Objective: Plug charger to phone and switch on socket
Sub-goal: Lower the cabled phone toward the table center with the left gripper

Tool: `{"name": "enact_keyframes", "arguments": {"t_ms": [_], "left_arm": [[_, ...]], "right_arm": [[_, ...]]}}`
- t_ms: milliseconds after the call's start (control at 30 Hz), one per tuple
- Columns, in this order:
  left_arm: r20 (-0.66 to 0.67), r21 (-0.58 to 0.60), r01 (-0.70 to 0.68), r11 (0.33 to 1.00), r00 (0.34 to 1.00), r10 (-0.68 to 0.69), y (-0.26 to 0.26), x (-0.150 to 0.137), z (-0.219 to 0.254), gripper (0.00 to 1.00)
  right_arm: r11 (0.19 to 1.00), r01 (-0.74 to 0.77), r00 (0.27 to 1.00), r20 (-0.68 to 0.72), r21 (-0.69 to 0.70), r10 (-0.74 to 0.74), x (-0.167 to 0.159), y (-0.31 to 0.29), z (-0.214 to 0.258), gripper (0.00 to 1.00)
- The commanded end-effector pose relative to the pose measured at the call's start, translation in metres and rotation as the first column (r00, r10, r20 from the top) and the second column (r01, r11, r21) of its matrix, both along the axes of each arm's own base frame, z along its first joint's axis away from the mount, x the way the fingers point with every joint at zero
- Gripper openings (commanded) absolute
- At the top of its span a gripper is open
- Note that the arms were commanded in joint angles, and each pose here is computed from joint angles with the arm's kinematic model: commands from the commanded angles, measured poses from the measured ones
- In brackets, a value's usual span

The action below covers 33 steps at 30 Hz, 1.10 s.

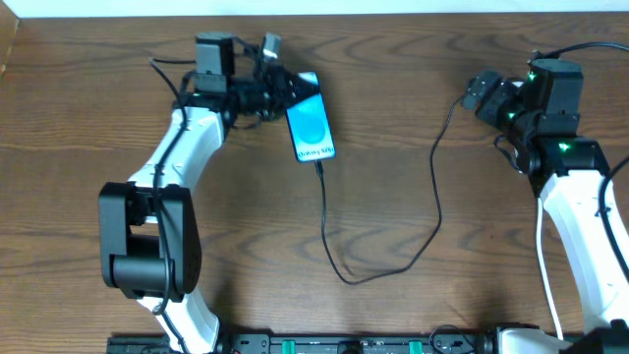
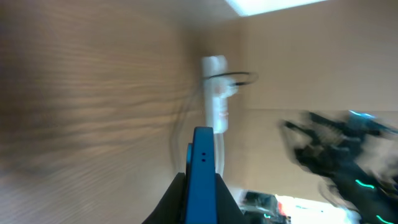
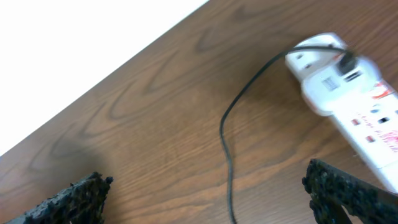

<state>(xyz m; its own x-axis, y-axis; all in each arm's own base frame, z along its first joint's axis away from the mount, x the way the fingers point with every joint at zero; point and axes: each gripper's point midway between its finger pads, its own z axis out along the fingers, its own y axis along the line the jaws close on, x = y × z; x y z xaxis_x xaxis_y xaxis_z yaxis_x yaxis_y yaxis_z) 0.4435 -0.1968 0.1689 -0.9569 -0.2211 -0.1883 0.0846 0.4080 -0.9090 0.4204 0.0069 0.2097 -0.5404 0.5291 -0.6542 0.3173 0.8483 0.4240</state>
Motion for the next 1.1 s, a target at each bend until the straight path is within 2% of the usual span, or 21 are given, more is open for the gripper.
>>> {"name": "enact_keyframes", "arguments": {"t_ms": [0,233,467,867,1067], "left_arm": [[0.064,0.192,-0.045,0.980,0.997,0.033,-0.001,0.004,-0.023,0.07],[-0.021,0.248,0.024,0.968,1.000,-0.019,-0.033,-0.009,-0.069,0.07],[-0.113,0.230,0.035,0.973,0.994,-0.009,-0.055,-0.009,-0.110,0.08],[-0.231,0.249,0.026,0.968,0.972,0.033,-0.056,-0.012,-0.164,0.07],[-0.256,0.254,0.030,0.967,0.966,0.037,-0.055,-0.015,-0.176,0.07]], "right_arm": [[0.996,0.052,0.999,0.017,-0.072,-0.050,-0.002,-0.016,0.008,0.99],[0.996,0.052,0.999,0.015,-0.072,-0.051,-0.001,-0.016,0.007,0.99],[0.996,0.051,0.999,0.013,-0.072,-0.051,-0.002,-0.016,0.007,0.99],[0.996,0.051,0.999,0.012,-0.072,-0.050,-0.002,-0.016,0.006,0.99],[0.996,0.051,0.999,0.011,-0.072,-0.050,-0.002,-0.016,0.006,0.99]]}}
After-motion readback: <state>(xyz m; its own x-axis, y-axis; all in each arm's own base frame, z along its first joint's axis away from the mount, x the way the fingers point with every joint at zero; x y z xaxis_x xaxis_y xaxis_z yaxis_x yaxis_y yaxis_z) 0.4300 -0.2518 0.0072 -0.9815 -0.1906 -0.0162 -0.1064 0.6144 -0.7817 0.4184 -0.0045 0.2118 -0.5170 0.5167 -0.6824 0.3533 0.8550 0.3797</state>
